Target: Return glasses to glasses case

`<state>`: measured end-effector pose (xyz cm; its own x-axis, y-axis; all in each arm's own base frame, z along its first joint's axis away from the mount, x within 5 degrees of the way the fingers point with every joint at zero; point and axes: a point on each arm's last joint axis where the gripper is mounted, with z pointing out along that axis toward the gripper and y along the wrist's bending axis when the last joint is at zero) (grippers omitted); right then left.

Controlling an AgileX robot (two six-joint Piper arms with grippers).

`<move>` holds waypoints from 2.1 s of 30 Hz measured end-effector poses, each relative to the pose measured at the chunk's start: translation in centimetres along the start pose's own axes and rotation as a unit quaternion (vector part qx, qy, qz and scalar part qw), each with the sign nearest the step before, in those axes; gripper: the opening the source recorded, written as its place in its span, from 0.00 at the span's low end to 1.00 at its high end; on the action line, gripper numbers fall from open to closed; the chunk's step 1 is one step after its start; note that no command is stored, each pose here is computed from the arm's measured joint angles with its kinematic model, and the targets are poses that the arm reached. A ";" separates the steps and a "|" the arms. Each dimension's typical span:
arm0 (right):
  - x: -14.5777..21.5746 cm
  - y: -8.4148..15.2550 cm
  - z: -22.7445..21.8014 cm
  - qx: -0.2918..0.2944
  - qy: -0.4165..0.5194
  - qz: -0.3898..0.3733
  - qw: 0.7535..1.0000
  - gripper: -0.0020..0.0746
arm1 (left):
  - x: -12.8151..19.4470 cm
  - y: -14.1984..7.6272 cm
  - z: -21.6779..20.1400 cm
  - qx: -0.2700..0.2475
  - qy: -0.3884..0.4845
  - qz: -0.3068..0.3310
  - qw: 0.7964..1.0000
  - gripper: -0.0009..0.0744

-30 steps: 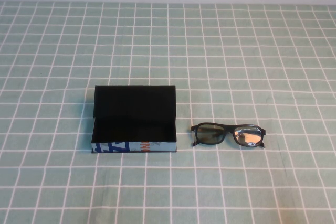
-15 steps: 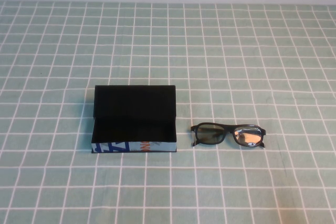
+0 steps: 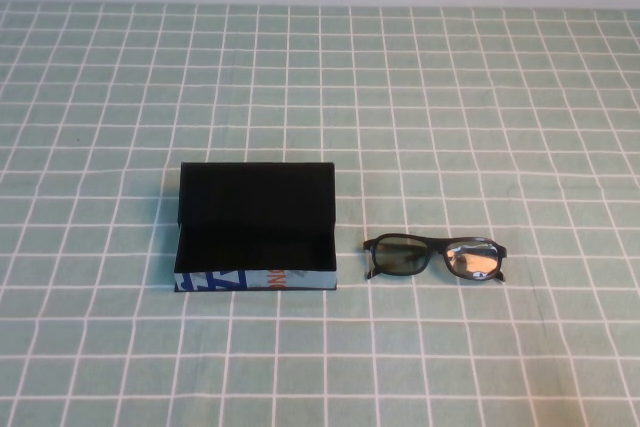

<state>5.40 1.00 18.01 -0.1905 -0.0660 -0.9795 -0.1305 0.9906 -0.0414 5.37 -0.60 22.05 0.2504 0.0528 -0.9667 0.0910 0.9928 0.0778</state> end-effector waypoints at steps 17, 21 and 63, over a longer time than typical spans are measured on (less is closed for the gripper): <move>-4.2 -4.7 -2.5 0.171 -0.328 0.329 0.869 0.01 | -3.7 0.3 -0.8 0.008 -0.209 -0.109 0.972 0.01; -5.1 -4.9 -3.2 0.190 -0.369 0.281 0.865 0.01 | -5.3 0.4 -0.9 0.012 -0.235 -0.121 0.964 0.01; -22.9 1.2 4.7 -0.138 0.105 0.051 0.984 0.01 | -11.3 0.5 7.7 -0.004 0.251 -0.176 0.952 0.01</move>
<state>14.14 4.23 39.46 -0.4090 -0.0201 -0.9123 -0.3544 0.9248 0.1386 9.99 -1.50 34.92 -0.2869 -0.2410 -0.9271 0.0769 0.9589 -0.2731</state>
